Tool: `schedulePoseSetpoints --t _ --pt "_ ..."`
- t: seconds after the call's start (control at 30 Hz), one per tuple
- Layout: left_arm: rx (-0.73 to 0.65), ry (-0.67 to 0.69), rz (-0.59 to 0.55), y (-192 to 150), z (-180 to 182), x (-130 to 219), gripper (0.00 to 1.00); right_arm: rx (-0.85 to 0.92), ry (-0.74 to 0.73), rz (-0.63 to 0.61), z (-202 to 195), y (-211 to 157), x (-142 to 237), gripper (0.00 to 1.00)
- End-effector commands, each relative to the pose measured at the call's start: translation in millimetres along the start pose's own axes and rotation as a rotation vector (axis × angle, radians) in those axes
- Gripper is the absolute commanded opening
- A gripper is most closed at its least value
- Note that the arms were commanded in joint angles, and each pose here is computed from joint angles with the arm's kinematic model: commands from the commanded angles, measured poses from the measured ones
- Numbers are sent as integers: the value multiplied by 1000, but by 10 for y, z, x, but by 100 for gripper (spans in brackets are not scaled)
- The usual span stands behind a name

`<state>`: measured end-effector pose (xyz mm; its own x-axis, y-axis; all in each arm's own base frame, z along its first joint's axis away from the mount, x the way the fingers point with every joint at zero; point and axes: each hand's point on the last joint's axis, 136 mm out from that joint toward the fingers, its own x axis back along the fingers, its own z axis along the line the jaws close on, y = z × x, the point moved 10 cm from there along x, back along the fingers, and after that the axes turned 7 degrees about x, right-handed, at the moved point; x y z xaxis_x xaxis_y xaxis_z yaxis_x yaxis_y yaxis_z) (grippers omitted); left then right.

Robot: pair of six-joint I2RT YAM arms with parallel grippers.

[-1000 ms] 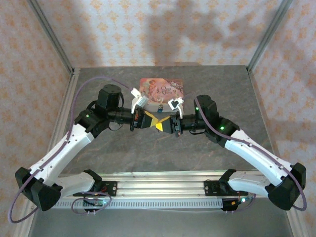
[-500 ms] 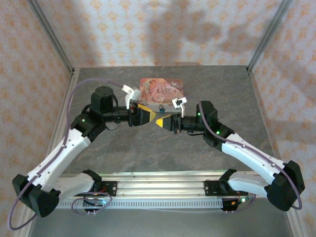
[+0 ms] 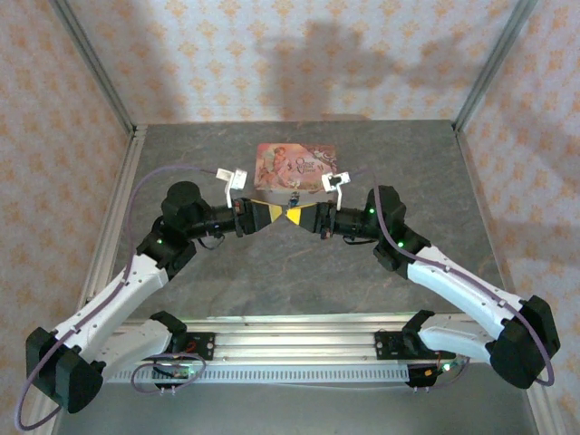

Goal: Unlock the padlock with the key

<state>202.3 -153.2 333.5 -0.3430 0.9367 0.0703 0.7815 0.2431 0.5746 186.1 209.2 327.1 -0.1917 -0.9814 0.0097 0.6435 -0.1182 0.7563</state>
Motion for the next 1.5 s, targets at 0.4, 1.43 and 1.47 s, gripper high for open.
schedulePoseSetpoints --t 0.4,1.43,1.47 --pt "-46 -111 45 -5 -150 -142 15 34 56 -39 91 86 16 0" --pt "-56 27 -27 -68 -2 -134 0 29 -183 14 -8 62 83 18" --pt "-55 28 -29 -68 5 -137 0 33 -190 14 -2 67 91 18"
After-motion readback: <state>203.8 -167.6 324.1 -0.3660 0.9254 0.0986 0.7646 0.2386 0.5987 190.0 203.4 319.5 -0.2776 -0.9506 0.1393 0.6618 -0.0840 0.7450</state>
